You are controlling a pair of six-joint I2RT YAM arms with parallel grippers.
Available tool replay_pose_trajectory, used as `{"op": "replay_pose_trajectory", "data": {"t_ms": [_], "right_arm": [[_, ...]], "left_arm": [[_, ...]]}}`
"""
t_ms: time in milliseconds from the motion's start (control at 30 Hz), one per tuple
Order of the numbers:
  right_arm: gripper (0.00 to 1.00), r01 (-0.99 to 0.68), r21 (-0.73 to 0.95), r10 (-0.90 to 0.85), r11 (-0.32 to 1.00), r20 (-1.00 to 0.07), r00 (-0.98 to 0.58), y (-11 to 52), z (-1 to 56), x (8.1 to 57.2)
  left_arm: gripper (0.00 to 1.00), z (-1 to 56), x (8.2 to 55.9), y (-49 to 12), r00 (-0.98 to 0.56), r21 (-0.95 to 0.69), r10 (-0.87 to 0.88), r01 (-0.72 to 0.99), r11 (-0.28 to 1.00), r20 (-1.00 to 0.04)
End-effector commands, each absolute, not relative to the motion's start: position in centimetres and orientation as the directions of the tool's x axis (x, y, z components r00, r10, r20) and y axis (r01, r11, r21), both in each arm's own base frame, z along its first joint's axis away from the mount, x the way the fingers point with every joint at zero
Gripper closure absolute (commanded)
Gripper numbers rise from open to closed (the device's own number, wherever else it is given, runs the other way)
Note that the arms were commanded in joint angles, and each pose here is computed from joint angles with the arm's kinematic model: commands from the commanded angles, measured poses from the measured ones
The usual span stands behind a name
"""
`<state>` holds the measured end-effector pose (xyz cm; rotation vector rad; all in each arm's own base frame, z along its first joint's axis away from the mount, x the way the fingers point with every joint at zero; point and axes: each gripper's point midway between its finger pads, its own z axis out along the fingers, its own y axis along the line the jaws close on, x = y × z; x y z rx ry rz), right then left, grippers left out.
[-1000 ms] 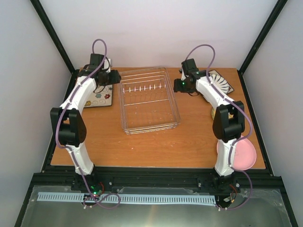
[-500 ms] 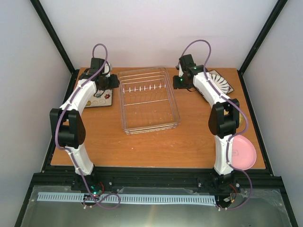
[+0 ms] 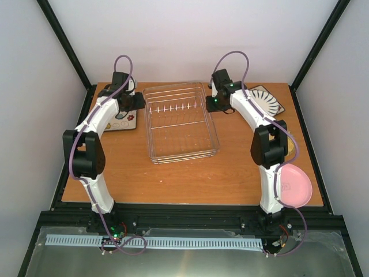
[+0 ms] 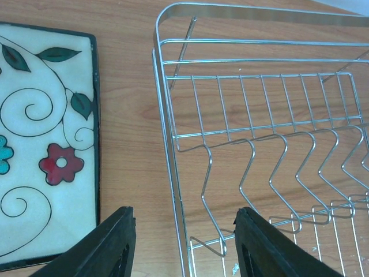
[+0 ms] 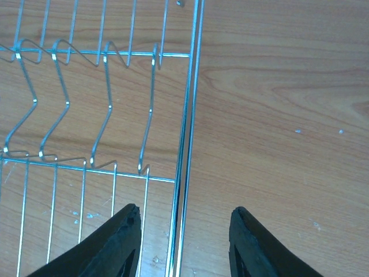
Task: Load the plates into the dish rack
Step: Adjust the dish rack at the center of the board.
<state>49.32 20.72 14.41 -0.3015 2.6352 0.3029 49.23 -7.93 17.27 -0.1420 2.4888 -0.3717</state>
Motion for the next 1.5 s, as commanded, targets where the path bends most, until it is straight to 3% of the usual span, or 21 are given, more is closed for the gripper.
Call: {"op": "replay_pose_trajectory", "data": {"t_ms": [0, 167, 500, 767, 1467], "right_arm": [[0.59, -0.272, 0.146, -0.180, 0.951, -0.454, -0.873, 21.3, 12.8, 49.8], [0.61, -0.270, 0.136, -0.183, 0.953, -0.448, -0.875, 21.3, 12.1, 50.2], [0.73, -0.259, 0.132, -0.173, 0.957, -0.455, -0.873, 21.1, 12.8, 50.3], [0.97, -0.247, 0.134, -0.164, 0.960, -0.448, -0.879, 21.1, 12.7, 50.3], [0.97, 0.100, 0.218, 0.182, 0.971, -0.399, -0.899, 17.2, 12.5, 51.6]], "left_arm": [[0.52, 17.4, 49.5, -7.4, -0.803, -0.288, -0.200, -0.037, 0.957, -0.562], [0.52, 17.4, 49.3, -7.2, -0.803, -0.278, -0.196, -0.040, 0.960, -0.563], [0.52, 16.4, 48.8, -7.1, -0.815, -0.266, -0.190, -0.045, 0.963, -0.547], [0.52, 16.0, 48.7, -7.1, -0.821, -0.262, -0.183, -0.043, 0.964, -0.541], [0.49, 15.9, 48.6, -6.8, -0.819, -0.251, -0.189, -0.056, 0.966, -0.542]]}}
